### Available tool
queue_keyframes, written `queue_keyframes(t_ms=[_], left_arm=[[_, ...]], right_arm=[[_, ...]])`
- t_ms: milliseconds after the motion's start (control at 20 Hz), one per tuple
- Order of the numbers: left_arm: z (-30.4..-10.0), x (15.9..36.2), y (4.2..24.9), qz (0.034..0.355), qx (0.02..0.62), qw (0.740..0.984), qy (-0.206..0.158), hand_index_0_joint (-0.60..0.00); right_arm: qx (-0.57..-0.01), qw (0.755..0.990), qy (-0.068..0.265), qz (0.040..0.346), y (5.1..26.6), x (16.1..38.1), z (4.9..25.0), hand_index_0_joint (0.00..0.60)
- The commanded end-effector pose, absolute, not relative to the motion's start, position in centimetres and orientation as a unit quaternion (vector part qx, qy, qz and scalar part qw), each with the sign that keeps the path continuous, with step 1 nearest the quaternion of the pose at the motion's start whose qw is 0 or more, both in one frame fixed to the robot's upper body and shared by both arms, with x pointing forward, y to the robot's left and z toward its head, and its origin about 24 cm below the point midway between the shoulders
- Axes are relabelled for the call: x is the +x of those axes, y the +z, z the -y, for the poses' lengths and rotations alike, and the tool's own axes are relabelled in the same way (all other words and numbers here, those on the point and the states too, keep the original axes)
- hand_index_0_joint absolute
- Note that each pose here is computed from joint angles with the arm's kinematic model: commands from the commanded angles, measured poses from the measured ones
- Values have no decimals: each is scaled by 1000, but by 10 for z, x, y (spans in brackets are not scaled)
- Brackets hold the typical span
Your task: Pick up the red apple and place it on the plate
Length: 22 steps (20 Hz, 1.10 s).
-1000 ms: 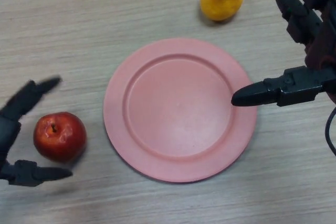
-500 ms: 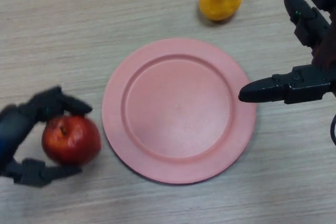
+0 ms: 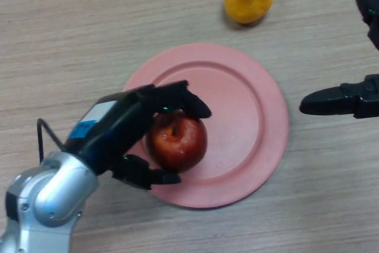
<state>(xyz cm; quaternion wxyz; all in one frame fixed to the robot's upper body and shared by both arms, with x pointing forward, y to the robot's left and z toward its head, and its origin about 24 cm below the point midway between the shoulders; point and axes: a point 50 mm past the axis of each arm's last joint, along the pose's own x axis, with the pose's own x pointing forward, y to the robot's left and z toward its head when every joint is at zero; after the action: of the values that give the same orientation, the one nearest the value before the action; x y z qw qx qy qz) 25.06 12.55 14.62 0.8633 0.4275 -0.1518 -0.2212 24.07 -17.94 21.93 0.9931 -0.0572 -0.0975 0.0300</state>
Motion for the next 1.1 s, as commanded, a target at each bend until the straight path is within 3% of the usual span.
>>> queue_keyframes(t_ms=[50,100,150,250,400,500,600,700,800,850,950,1100], left_arm=[[-128,249,174,243,425,856,-165,-450],[-128,249,174,242,415,862,-163,-350],[-128,250,173,236,398,872,-161,-201],[-128,252,174,246,404,870,-136,0],[-132,253,190,274,424,857,-108,0],[-138,253,208,319,407,853,-74,0],[-146,250,226,332,363,868,-67,0],[-156,248,232,347,355,867,-49,0],[-164,245,234,336,278,897,-75,0],[-169,242,239,310,194,925,-101,0],[-176,236,244,281,128,944,-119,0],[-183,232,244,264,85,954,-114,0]], right_arm=[[-70,979,8,191,248,227,190,0],[-72,979,6,189,247,227,191,0],[-75,980,0,184,246,226,195,0],[-82,981,-14,175,245,226,202,0],[-90,979,-25,183,247,227,205,0],[-93,977,-24,188,249,227,205,0],[-102,976,-20,191,250,229,205,0],[-105,976,-16,190,246,229,205,0],[-100,977,-14,189,243,228,205,0],[-102,977,-11,188,242,227,204,0],[-106,977,-6,186,242,226,203,0],[-115,976,1,185,241,226,202,0]])
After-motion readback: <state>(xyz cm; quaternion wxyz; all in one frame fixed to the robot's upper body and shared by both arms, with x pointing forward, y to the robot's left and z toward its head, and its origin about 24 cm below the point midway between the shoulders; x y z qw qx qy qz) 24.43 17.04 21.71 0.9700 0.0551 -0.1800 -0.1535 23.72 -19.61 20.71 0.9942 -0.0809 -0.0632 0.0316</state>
